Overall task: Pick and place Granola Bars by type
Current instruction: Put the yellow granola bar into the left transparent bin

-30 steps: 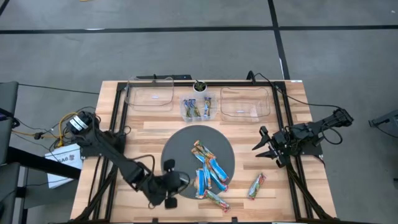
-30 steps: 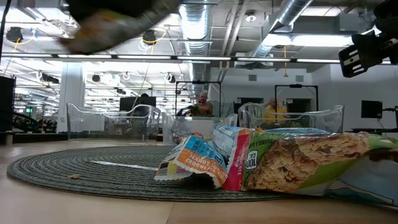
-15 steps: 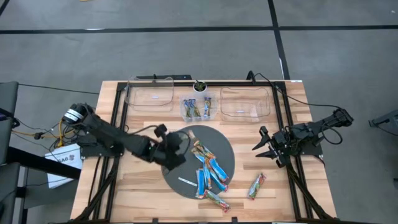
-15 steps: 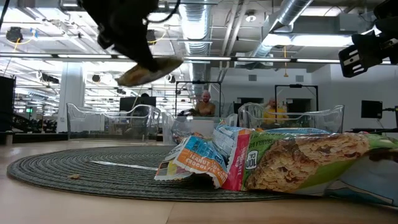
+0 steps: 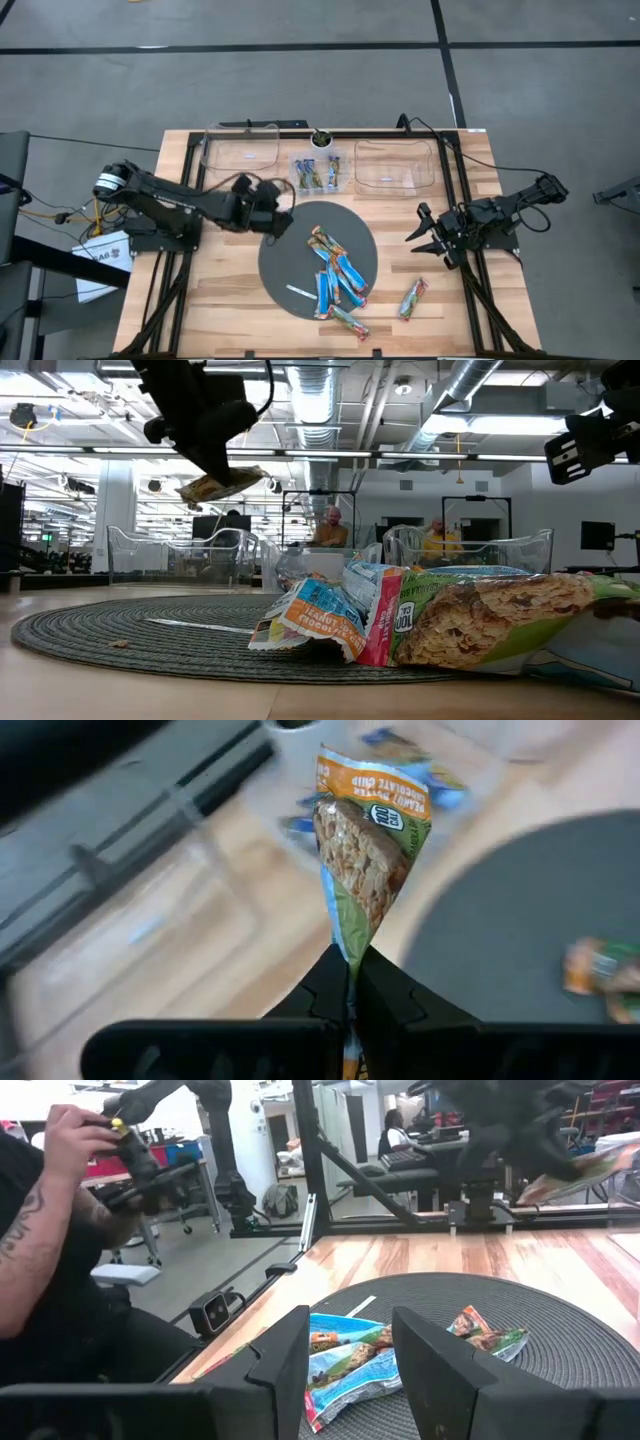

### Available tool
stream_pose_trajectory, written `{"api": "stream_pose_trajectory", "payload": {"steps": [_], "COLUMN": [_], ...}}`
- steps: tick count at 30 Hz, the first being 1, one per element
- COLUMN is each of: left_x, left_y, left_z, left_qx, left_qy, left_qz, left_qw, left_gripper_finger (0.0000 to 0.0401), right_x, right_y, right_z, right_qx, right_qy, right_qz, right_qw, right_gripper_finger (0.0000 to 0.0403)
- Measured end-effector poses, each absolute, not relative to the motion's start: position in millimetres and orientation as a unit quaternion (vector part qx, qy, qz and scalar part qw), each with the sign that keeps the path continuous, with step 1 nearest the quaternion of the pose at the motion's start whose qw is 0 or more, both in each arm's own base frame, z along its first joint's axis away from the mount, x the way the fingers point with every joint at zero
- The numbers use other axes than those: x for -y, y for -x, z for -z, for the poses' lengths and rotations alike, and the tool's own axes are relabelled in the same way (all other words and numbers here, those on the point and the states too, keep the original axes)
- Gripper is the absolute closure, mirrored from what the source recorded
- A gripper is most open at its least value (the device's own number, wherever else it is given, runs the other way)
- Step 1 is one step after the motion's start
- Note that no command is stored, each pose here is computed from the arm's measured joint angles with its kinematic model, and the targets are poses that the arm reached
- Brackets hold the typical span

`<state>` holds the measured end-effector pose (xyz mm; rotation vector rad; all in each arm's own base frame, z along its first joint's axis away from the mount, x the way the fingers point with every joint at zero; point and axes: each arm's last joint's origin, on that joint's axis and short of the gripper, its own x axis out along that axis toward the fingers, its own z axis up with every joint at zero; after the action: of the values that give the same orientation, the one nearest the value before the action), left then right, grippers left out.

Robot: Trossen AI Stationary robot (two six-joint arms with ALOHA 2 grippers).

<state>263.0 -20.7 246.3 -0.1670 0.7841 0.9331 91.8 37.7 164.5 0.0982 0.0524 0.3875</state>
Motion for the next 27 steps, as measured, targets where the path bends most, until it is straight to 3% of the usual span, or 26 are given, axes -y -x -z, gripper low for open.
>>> {"api": "stream_pose_trajectory", "payload": {"steps": [14, 27], "left_x": [-57.3, -109.5], "left_y": [-221.6, -188.6], "left_z": [-268.3, -254.5], "left_qx": [-0.372, -0.399], "left_qy": [0.119, 0.154], "left_qz": [-0.574, -0.663], "left_qw": [0.720, 0.614], "left_gripper_finger": [0.0399, 0.0399], "right_x": [-37.7, -37.7], "right_y": [-91.8, -91.8], "right_z": [-164.5, -164.5], "right_qx": [-0.026, -0.026], "right_qy": [-0.049, -0.049], "right_qz": [-0.193, -0.193], "right_qw": [0.980, 0.980], "right_gripper_finger": [0.0264, 0.0264]}}
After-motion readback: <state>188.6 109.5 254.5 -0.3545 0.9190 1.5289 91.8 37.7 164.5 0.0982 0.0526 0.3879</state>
